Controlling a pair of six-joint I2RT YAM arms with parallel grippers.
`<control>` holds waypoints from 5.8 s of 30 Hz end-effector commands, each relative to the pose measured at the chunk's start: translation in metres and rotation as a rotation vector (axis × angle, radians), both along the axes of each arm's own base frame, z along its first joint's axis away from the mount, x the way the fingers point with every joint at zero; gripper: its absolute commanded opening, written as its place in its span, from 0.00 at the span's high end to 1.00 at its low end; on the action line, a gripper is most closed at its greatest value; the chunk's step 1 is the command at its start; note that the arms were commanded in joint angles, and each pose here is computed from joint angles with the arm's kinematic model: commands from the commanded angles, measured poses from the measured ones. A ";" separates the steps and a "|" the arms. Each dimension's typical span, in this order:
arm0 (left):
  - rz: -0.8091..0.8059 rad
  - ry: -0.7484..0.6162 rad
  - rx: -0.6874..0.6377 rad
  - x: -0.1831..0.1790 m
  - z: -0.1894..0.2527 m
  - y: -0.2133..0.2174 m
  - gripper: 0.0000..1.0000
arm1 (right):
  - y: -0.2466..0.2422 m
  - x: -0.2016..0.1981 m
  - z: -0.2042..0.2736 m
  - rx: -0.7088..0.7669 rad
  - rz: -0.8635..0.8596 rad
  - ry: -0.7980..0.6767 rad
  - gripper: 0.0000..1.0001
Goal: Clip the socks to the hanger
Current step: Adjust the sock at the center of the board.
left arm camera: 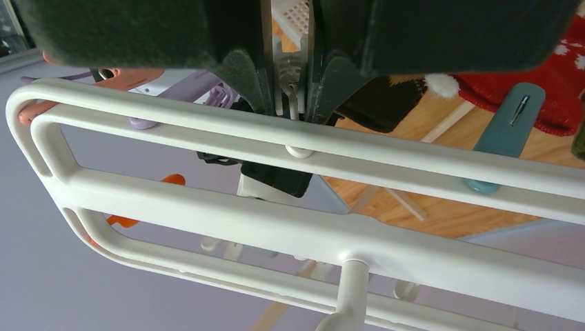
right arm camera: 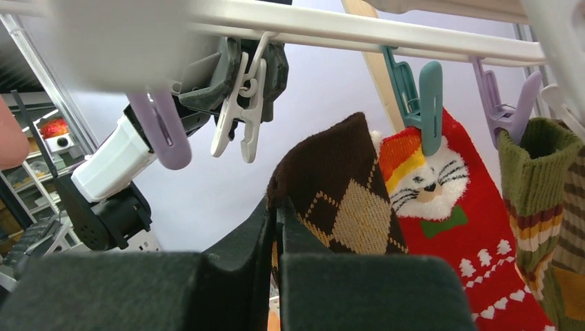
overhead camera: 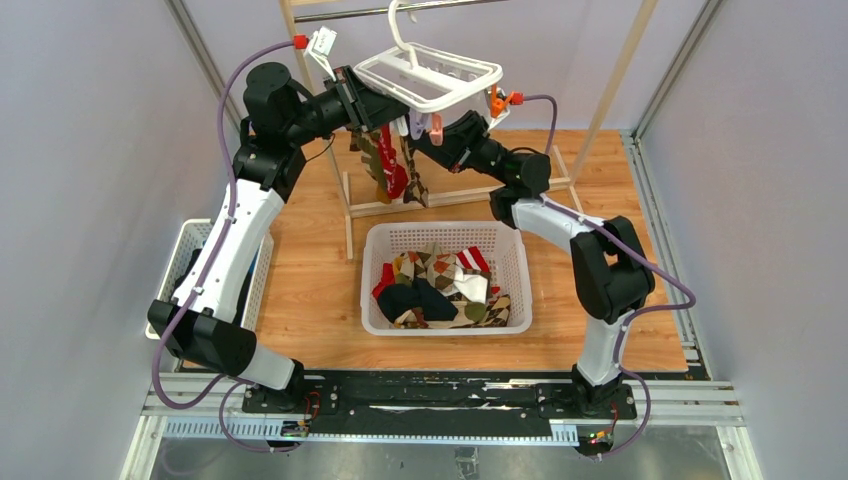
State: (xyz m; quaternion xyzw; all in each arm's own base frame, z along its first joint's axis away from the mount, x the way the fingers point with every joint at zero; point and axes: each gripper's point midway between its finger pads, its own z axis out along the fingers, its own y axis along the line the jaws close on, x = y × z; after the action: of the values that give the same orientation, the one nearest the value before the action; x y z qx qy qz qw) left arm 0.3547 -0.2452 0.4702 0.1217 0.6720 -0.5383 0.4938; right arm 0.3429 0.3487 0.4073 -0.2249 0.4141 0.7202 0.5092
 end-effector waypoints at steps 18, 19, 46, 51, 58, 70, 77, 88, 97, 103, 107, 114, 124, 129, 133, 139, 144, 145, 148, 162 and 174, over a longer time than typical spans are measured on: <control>-0.015 0.019 0.025 -0.004 -0.006 0.005 1.00 | -0.092 -0.052 -0.228 -0.620 -0.503 0.676 1.00; -0.017 0.019 0.024 -0.005 -0.005 0.005 1.00 | -0.108 -0.055 -0.239 -0.677 -0.575 0.697 1.00; -0.026 0.033 0.010 -0.001 -0.011 0.003 1.00 | -0.241 -0.080 -0.292 -0.908 -0.886 0.897 0.91; -0.026 0.032 0.012 -0.001 -0.011 0.003 1.00 | -0.240 -0.092 -0.310 -0.925 -0.851 0.994 0.65; -0.025 0.037 0.010 0.000 -0.012 0.002 1.00 | -0.239 -0.091 -0.307 -0.768 -0.898 1.041 0.55; -0.029 0.040 0.014 -0.002 -0.014 0.003 1.00 | -0.252 -0.073 -0.292 -0.644 -1.020 1.022 0.81; -0.034 0.044 0.010 -0.002 -0.015 0.002 1.00 | -0.253 -0.073 -0.291 -0.644 -1.024 1.004 0.75; -0.037 0.045 0.008 -0.003 -0.014 0.002 1.00 | -0.249 -0.063 -0.287 -0.616 -1.022 0.983 0.66; -0.040 0.045 0.007 -0.003 -0.015 0.002 1.00 | -0.259 -0.068 -0.245 -0.784 -1.144 0.802 0.64; -0.038 0.044 0.009 -0.002 -0.016 0.001 1.00 | -0.240 -0.080 -0.232 -1.044 -1.166 0.652 0.62; -0.036 0.046 0.008 -0.002 -0.016 0.002 1.00 | -0.225 -0.081 -0.251 -1.226 -1.154 0.638 0.62; -0.038 0.039 0.006 -0.004 -0.013 0.002 1.00 | -0.216 -0.080 -0.284 -1.375 -1.223 0.678 0.62; -0.041 0.040 0.004 -0.003 -0.013 0.001 1.00 | -0.219 -0.082 -0.319 -1.458 -1.346 0.765 0.55; -0.041 0.042 0.004 -0.003 -0.013 0.001 1.00 | -0.222 -0.076 -0.330 -1.488 -1.399 0.765 0.55; -0.041 0.040 0.005 -0.003 -0.012 0.001 1.00 | -0.220 -0.066 -0.324 -1.442 -1.435 0.726 0.57; -0.041 0.046 0.009 -0.003 -0.014 0.001 1.00 | -0.218 -0.050 -0.314 -1.332 -1.483 0.672 0.67; -0.040 0.043 0.010 -0.003 -0.013 0.002 1.00 | -0.220 -0.048 -0.320 -1.322 -1.484 0.683 0.73; -0.041 0.045 0.012 -0.003 -0.014 0.002 1.00 | -0.221 -0.048 -0.321 -1.318 -1.484 0.683 0.75; -0.041 0.045 0.015 -0.004 -0.015 0.002 1.00 | -0.221 -0.046 -0.321 -1.303 -1.482 0.679 0.85; -0.045 0.043 0.022 -0.006 -0.015 0.002 1.00 | -0.150 -0.033 -0.223 -0.918 -1.076 0.364 1.00; -0.047 0.046 0.010 -0.007 -0.010 0.002 1.00 | -0.076 -0.102 -0.046 -0.504 -0.449 0.019 1.00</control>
State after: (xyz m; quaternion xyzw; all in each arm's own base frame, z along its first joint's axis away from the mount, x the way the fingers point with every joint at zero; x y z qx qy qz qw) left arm 0.3602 -0.2398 0.4614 0.1162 0.6769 -0.5355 0.4915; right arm 0.2777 0.2475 0.3076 -0.1540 0.6986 0.3597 0.5990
